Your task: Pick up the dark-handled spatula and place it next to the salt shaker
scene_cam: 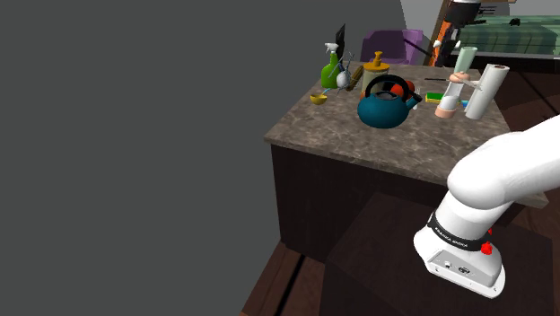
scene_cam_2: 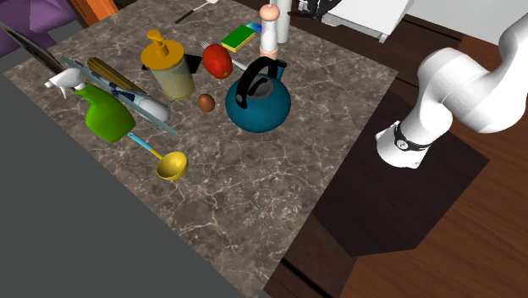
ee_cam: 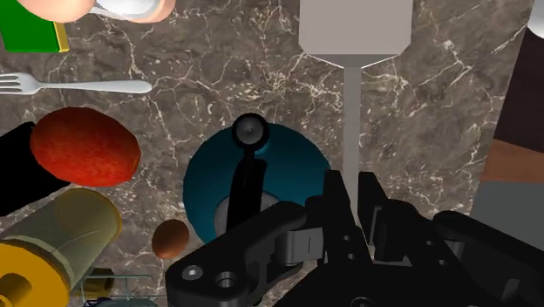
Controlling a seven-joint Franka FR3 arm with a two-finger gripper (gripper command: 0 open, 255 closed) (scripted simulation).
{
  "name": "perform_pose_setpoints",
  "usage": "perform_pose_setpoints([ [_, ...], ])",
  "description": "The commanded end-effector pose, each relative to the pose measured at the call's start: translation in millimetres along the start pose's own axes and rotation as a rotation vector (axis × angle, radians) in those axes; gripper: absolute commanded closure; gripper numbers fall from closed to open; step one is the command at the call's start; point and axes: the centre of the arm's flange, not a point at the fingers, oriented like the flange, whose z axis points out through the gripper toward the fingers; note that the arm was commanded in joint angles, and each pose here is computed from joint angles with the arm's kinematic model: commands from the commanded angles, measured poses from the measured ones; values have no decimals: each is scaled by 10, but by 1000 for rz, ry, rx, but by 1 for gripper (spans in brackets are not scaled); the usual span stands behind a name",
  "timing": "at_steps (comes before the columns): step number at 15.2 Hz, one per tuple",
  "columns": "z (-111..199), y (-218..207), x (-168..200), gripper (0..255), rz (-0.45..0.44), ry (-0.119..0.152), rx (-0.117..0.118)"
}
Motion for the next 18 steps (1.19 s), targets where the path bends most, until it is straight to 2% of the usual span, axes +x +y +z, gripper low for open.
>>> perform_pose_setpoints([
  [1,-14,25,-236,255,-2,0,1],
  [8,-76,238,-1156,255,-2,0,1],
  [18,450,238,-1192,255,-2,0,1],
])
